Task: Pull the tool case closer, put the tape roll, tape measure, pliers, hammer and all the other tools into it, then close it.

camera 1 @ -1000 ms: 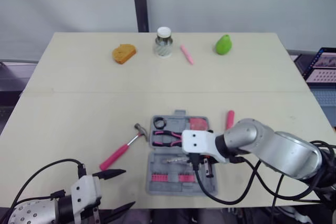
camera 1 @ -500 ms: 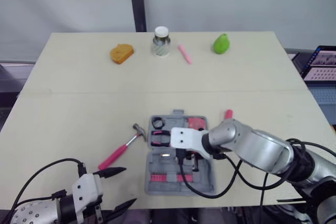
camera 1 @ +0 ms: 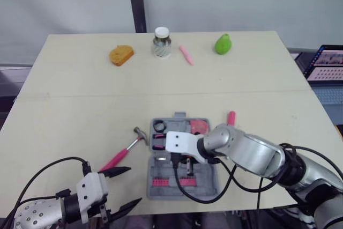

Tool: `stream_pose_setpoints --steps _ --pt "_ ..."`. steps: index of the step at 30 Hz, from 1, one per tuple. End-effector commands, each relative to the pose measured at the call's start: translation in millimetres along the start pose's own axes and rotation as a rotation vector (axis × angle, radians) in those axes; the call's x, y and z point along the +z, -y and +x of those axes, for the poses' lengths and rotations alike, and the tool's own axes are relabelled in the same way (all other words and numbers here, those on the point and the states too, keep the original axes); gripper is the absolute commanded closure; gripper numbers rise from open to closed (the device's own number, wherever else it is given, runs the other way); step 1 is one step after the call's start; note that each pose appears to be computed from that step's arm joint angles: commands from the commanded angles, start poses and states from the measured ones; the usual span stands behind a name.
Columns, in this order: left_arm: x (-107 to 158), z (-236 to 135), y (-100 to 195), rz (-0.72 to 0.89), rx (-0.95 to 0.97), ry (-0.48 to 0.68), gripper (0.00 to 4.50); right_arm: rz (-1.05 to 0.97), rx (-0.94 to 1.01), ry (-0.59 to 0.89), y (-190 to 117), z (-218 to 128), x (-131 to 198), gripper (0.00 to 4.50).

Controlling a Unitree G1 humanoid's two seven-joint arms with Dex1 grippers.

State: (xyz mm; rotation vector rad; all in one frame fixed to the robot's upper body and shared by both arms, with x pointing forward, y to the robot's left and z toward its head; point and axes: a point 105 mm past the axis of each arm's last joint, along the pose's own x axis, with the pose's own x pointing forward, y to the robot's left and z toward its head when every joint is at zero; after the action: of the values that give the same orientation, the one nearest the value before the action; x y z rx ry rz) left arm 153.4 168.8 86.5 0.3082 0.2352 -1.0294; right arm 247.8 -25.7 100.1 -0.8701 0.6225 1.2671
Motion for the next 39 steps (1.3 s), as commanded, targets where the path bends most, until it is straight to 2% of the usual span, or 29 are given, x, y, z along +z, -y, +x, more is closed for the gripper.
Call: stream_pose_setpoints --steps 1,39 --pt "9 2 3 0.02 -0.014 0.027 0.0 -0.024 -0.013 0.016 0 0 4 4.48" --pt "9 3 0 0.024 -0.016 0.02 0.0 -0.04 0.005 0.012 -6 19 2 4.48"
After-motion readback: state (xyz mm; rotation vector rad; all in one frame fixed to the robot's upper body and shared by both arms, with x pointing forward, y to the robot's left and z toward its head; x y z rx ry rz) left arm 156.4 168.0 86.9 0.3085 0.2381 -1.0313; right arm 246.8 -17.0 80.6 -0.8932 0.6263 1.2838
